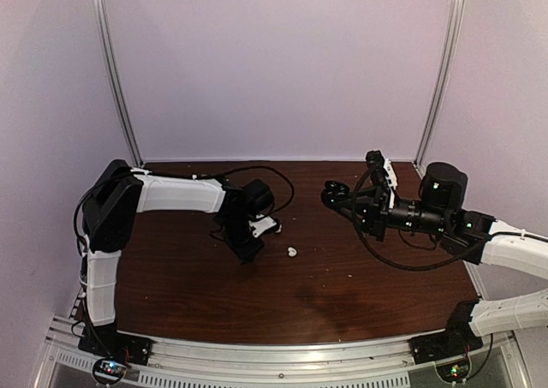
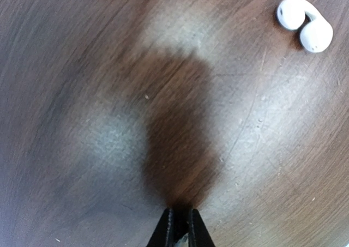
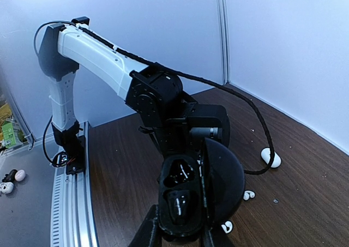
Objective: Insert the wireless bluetooth earbuds into the charging case
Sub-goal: Adjust the left earbud at the center of the board.
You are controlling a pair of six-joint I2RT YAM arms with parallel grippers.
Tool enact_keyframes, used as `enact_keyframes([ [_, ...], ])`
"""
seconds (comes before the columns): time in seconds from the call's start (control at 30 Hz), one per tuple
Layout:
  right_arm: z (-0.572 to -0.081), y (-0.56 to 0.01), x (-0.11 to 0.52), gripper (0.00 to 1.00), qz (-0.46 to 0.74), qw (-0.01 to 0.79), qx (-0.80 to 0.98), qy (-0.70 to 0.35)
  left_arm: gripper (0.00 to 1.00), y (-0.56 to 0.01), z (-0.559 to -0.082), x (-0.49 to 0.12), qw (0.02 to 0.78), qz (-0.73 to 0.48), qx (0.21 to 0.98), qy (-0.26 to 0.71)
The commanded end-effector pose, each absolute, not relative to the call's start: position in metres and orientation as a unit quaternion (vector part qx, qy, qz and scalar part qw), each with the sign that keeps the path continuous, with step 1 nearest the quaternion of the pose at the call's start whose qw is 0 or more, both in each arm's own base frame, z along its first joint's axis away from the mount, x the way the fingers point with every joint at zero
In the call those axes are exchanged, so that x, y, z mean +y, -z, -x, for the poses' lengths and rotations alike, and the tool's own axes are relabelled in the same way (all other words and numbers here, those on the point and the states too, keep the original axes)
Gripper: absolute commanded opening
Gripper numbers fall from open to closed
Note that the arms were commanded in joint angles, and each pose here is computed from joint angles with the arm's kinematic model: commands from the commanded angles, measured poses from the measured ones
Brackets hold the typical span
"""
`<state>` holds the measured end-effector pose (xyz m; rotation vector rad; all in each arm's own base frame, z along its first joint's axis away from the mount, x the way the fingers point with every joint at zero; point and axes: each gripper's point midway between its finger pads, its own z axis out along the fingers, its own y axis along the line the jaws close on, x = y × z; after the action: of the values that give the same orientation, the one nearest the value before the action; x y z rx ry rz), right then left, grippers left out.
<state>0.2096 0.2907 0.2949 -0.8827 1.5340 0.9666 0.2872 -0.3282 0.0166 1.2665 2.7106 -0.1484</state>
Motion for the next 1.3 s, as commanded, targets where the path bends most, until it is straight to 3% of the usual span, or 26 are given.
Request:
enact_keyframes([
  [0.0,-0.211,-0.298,0.286,0.12,0.364,0.544,0.641,-0.401,0.08,-0.007,-0.286,-0.320,0.057,-0.420,0.905,0.037],
  [0.33,-0.215,-0.295,0.288,0.12,0.361,0.544,0.643,-0.400,0.00,-0.043,-0.300,-0.331,0.124,-0.384,0.908,0.110],
  [0.63,-0.217,-0.293,0.290,0.12,0.360,0.542,0.646,-0.400,0.00,-0.054,-0.313,-0.326,0.155,-0.361,0.908,0.143],
  [0.9,-0.218,-0.293,0.291,0.12,0.363,0.539,0.648,-0.398,0.10,-0.037,-0.304,-0.318,0.133,-0.372,0.909,0.135],
  [1.07,-0.217,-0.293,0.291,0.12,0.364,0.539,0.646,-0.399,0.29,-0.036,-0.302,-0.314,0.121,-0.380,0.909,0.125],
  [1.27,-0.216,-0.294,0.291,0.12,0.365,0.539,0.645,-0.400,0.31,-0.033,-0.303,-0.308,0.106,-0.385,0.911,0.103],
])
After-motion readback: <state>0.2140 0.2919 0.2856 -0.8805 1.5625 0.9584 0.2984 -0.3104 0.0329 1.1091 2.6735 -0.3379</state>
